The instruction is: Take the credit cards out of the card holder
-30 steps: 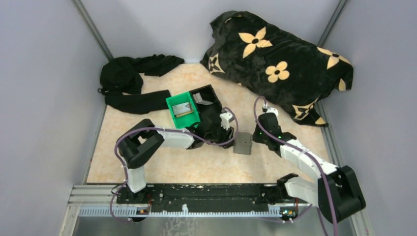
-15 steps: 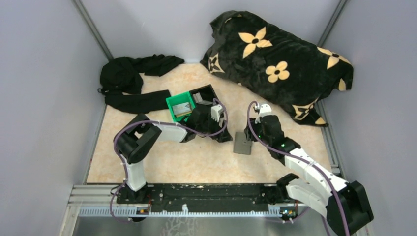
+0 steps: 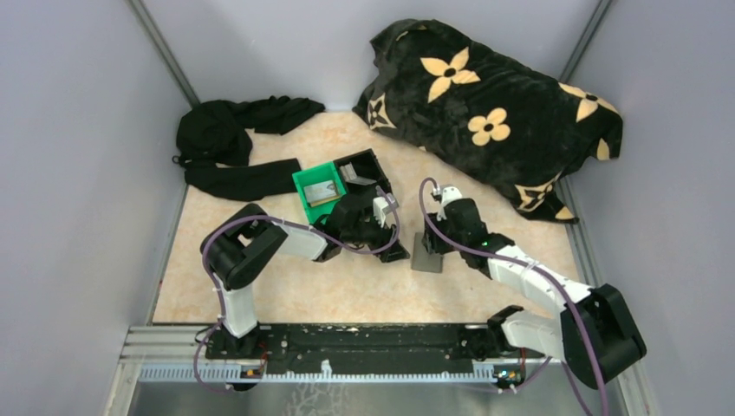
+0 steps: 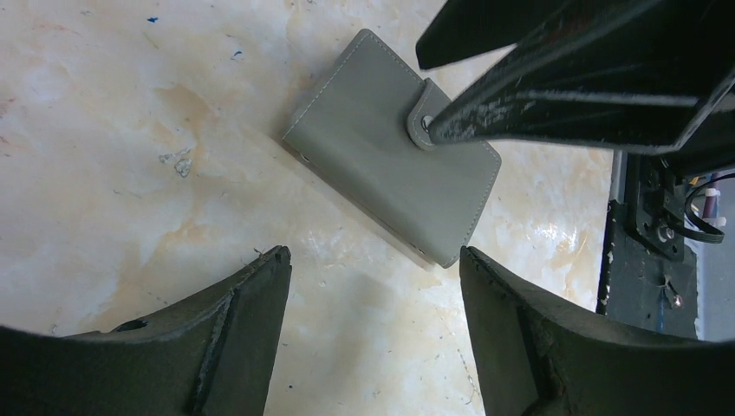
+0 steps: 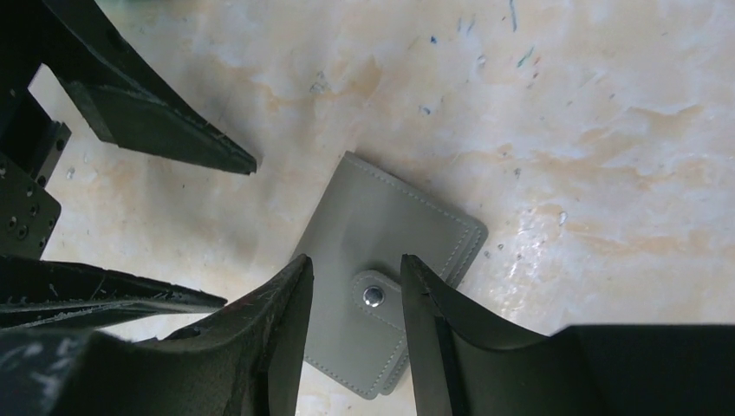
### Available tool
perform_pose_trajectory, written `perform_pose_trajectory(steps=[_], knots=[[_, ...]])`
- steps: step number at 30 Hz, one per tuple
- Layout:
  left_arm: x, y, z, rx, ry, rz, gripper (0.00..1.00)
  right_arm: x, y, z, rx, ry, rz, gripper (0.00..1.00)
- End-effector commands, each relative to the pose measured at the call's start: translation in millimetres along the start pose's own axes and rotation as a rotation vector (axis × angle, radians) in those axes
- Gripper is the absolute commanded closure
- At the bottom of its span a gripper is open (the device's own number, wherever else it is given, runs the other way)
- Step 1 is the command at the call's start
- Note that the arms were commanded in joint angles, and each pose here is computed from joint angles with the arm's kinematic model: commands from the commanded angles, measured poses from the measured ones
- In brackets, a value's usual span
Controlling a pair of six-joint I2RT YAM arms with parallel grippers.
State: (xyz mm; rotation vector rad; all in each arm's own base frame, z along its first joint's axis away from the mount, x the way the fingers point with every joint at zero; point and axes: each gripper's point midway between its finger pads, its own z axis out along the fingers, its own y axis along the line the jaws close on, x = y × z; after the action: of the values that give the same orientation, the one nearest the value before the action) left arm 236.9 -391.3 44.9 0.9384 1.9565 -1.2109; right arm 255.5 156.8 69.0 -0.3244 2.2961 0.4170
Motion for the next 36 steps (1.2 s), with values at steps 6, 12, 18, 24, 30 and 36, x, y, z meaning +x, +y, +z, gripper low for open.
perform_pose_trajectory(steps=[6,12,18,24,30,36], knots=[[-8.0,6.8,2.1,-0.028,-0.038,0.031,0.24,6.2,13.2,4.2,-0.018,0.096,-0.002,0.56],[-10.7,10.9,-1.9,-0.064,-0.040,0.048,0.25,21.1,10.0,5.7,0.003,0.153,0.024,0.56],[-11.5,12.8,-5.4,-0.088,-0.037,0.051,0.25,30.6,7.2,6.6,0.068,0.213,-0.025,0.57],[-15.0,12.4,-7.5,-0.096,-0.040,0.055,0.25,42.9,-1.0,8.7,0.152,0.272,-0.068,0.63],[-16.4,13.8,-10.2,-0.114,-0.040,0.064,0.25,48.9,-4.8,7.6,0.183,0.290,-0.055,0.79],[-17.2,14.6,-11.0,-0.121,-0.041,0.066,0.26,47.5,-8.0,6.8,0.206,0.286,-0.048,1.00]])
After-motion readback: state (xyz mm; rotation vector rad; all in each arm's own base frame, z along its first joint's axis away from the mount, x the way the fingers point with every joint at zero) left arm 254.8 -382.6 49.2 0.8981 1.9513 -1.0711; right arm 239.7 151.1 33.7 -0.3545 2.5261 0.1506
